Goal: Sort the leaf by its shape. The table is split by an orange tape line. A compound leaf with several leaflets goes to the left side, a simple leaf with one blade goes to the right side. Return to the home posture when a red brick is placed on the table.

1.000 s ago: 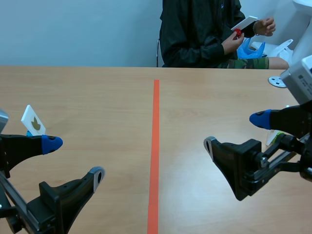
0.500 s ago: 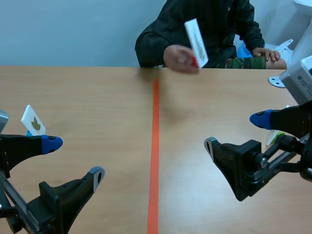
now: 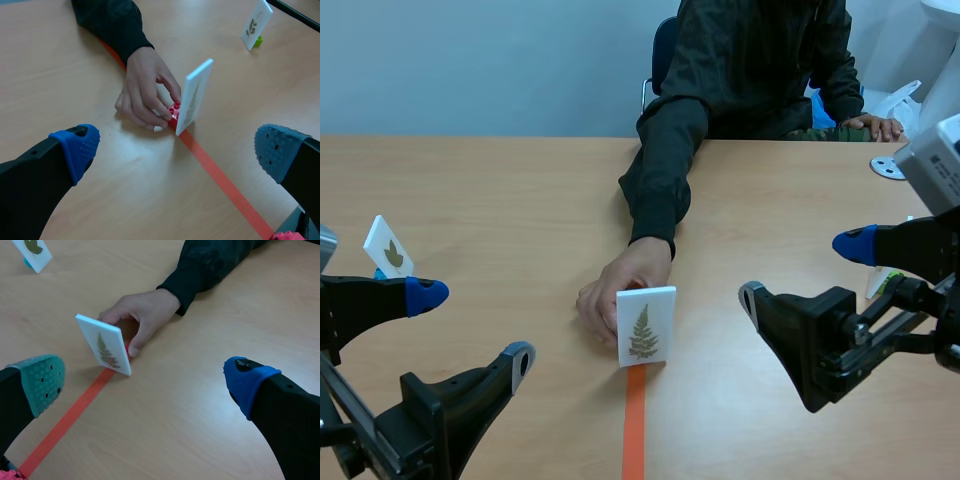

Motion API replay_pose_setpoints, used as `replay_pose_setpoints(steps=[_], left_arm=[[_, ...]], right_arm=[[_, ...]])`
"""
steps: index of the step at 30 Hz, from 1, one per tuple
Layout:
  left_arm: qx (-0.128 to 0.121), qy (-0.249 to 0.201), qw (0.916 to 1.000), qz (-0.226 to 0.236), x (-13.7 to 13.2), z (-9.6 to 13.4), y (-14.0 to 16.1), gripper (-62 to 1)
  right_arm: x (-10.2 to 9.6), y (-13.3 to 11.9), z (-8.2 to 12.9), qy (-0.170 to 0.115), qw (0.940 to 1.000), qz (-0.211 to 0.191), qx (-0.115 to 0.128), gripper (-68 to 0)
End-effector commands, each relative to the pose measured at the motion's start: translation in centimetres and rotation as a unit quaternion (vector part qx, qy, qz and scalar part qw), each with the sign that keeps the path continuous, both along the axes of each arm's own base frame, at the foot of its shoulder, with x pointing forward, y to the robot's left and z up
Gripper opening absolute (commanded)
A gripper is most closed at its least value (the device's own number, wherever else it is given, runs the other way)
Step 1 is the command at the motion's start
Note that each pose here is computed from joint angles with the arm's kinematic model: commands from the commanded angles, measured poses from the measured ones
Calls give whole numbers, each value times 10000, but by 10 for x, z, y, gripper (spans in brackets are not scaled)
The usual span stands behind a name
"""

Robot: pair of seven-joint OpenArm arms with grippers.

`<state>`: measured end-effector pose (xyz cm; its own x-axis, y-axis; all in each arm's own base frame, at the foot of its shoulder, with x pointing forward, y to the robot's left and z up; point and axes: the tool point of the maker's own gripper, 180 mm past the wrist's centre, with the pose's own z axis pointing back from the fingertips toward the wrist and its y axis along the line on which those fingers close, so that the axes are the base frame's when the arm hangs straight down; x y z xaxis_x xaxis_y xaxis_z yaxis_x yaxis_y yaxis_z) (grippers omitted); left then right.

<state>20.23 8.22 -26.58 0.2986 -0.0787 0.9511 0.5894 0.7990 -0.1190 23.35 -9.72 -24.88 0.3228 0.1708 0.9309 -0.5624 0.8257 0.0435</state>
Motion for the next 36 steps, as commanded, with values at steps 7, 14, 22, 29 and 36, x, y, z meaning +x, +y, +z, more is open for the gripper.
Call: replay_pose_setpoints(steps=[7,14,22,29,36], left_arm=[[-60,-97,9999,-4,3,6,1,14],[-60,-97,9999,-4,3,6,1,14],[-60,-97,9999,-4,3,6,1,14],[-57,-96,9999,-5,3,6,1,14],[-59,-99,9999,-5,3,6,1,14]], right_arm=[[4,0,5,-116,9999,-18,39,4],[4,0,5,-116,9999,-17,37,4],[4,-1,4,-119,9999,-12,-1,4],[4,-2,2,-92,10000,-35,3,4],[9,-3,-18,88,10000,-33,23,4]])
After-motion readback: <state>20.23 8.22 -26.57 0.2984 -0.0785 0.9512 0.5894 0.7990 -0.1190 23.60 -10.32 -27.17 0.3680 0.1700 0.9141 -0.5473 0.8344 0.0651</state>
